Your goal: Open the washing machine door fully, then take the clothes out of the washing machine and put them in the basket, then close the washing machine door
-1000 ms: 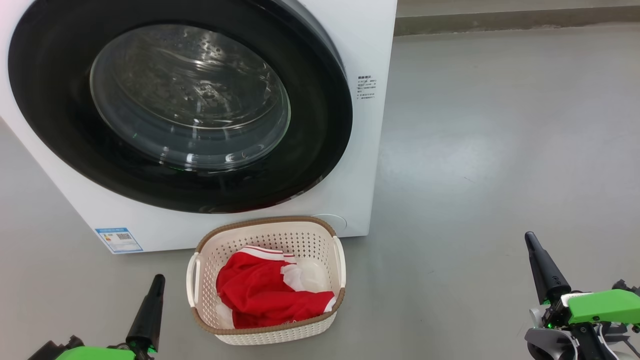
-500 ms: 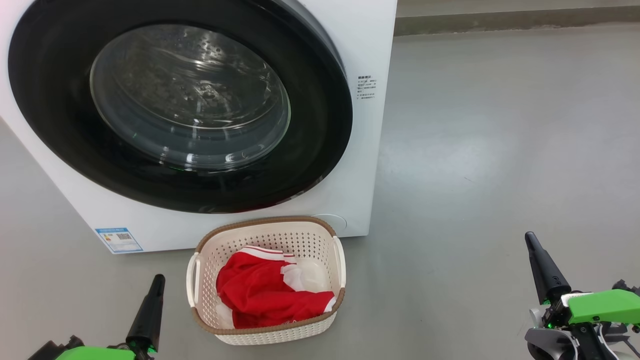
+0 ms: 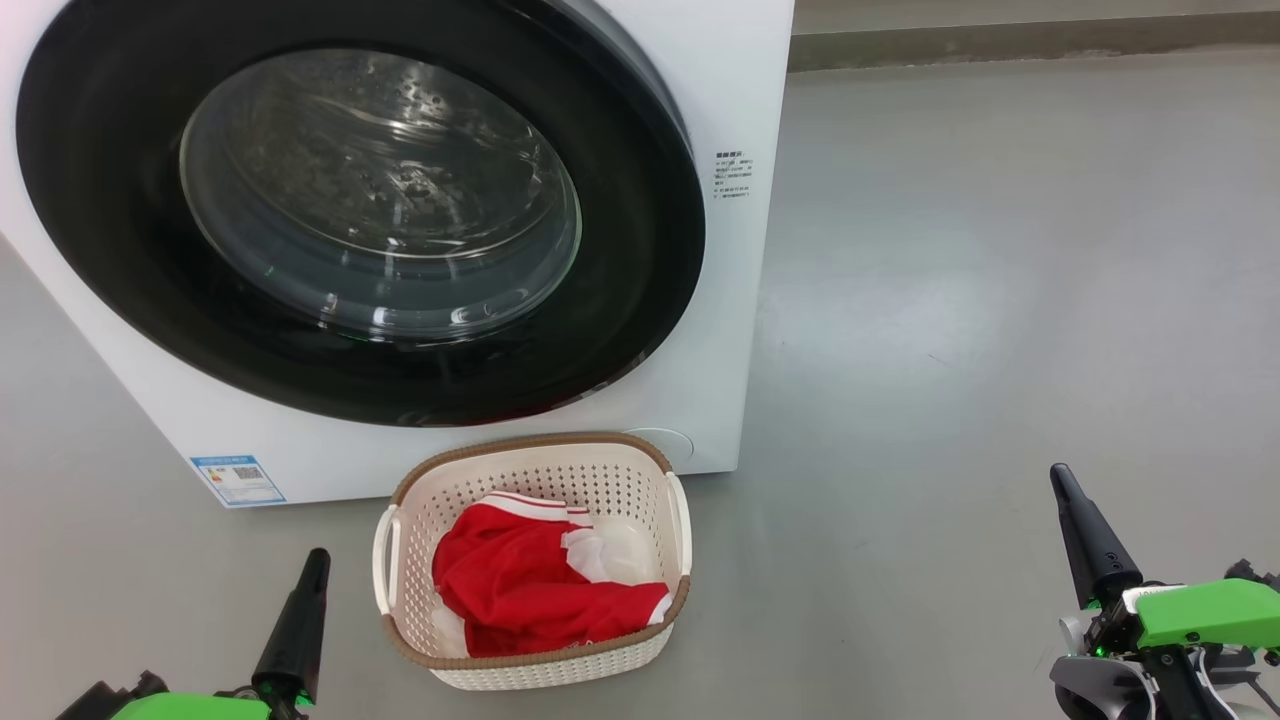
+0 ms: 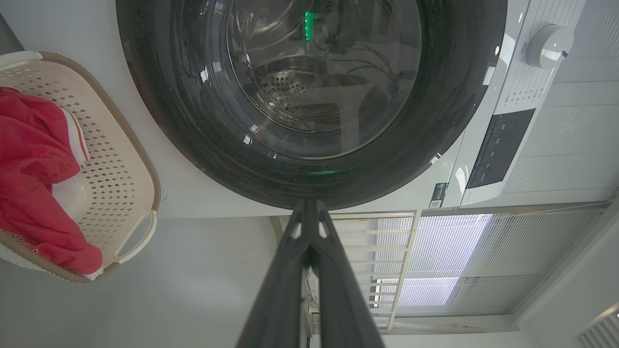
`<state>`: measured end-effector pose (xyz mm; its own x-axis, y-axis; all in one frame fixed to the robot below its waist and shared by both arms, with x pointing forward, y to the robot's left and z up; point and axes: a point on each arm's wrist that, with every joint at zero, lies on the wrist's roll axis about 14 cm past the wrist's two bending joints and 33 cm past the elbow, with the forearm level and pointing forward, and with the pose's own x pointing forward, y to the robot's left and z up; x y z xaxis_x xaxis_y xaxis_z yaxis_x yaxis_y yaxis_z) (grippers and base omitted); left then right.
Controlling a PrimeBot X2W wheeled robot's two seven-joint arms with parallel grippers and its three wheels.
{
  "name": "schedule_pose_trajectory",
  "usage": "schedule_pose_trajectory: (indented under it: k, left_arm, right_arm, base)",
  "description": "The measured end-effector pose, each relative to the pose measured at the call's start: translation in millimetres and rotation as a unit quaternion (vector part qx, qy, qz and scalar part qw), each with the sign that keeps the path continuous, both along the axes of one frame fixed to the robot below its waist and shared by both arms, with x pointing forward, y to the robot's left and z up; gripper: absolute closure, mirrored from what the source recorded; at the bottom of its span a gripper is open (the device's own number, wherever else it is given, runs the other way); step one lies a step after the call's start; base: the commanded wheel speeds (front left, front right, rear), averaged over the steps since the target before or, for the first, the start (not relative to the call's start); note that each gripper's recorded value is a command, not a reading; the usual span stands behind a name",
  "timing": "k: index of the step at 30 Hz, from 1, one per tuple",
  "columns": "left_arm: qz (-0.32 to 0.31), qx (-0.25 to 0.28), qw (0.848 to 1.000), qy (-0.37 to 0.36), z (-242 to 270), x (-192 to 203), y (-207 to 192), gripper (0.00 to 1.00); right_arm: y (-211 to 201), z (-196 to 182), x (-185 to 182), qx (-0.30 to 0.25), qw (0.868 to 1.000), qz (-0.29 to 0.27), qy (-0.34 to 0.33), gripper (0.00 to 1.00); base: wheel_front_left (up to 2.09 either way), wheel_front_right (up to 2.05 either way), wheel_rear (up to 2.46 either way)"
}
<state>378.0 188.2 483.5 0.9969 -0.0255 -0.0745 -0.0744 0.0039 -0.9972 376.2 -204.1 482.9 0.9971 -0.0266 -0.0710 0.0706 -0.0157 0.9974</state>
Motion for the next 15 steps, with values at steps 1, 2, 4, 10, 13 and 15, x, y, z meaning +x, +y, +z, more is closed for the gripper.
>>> schedule_pose_trajectory:
  k: [1,2,4,10,13,15]
  left_arm:
    - [0.0,0.0,1.0,0.0,0.0,0.0,0.0,1.0]
    - [0.0,0.0,1.0,0.0,0.0,0.0,0.0,1.0]
    - [0.0,-0.001,1.0,0.0,0.0,0.0,0.0,1.0]
    - [0.0,-0.002,1.0,0.0,0.1,0.0,0.1,1.0]
    - [0.0,-0.002,1.0,0.0,0.1,0.0,0.1,1.0]
    - [0.0,-0.002,1.0,0.0,0.0,0.0,0.1,1.0]
  right_arm:
    - [0.0,0.0,0.0,0.0,1.0,0.0,0.0,1.0]
    - [0.0,0.0,0.0,0.0,1.0,0.0,0.0,1.0]
    - [-0.1,0.0,0.0,0.0,1.0,0.0,0.0,1.0]
    - [-0.1,0.0,0.0,0.0,1.0,0.0,0.0,1.0]
    - [-0.1,0.0,0.0,0.0,1.0,0.0,0.0,1.0]
    - [-0.1,-0.1,0.0,0.0,1.0,0.0,0.0,1.0]
  base:
    - [0.0,0.0,0.0]
    - [0.0,0.0,0.0]
    - [0.0,0.0,0.0]
    - [0.0,0.0,0.0]
    - [0.0,0.0,0.0]
    - [0.0,0.0,0.0]
